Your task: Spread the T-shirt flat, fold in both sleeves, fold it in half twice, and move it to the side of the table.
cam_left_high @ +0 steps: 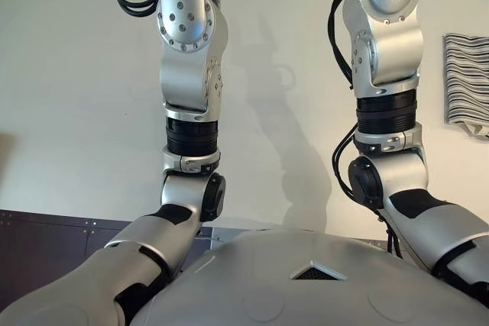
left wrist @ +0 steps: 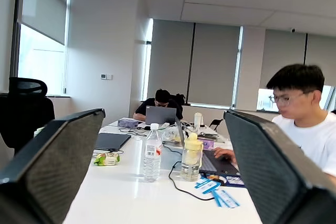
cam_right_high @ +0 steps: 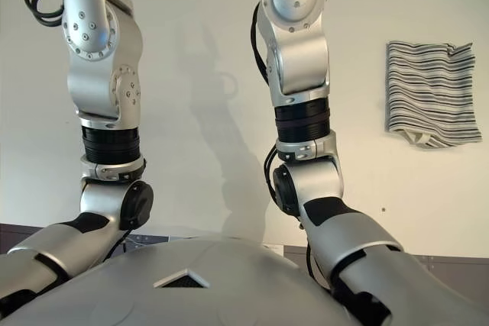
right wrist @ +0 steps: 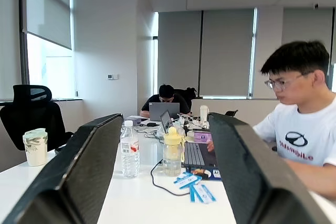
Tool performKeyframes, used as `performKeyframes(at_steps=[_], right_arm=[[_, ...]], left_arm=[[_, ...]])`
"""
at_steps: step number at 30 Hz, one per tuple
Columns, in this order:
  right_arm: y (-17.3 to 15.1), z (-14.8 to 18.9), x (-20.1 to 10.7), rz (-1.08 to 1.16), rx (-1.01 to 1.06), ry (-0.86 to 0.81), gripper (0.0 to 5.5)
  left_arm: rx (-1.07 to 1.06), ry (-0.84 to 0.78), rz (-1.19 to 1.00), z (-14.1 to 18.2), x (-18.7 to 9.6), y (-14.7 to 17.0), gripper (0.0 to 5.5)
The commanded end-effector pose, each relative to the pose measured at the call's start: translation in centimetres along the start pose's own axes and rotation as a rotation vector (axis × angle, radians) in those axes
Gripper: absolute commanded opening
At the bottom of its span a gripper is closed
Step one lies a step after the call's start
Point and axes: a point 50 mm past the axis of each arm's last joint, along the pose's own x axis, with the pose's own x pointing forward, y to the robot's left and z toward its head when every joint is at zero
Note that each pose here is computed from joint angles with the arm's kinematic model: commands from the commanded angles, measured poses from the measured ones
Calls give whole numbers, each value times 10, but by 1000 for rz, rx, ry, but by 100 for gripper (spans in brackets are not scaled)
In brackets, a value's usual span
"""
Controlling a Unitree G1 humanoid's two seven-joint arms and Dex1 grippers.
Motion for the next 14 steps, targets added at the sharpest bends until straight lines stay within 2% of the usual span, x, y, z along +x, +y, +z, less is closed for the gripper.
performKeyframes(at_steps=[1,5,8,10,14], right_arm=[[-3,30,9,-25,26,-70,297],[1,37,12,-19,-21,-97,297],[4,53,16,-38,103,-66,297],[2,77,21,-37,216,-83,297],[2,144,21,18,340,-255,297]], left_arm=[[-50,-46,65,20,10,0,387],[-43,-49,52,22,12,-1,324],[-188,-61,90,41,18,-3,303],[-304,-53,160,65,27,-2,303],[-312,-158,115,118,34,-19,303]])
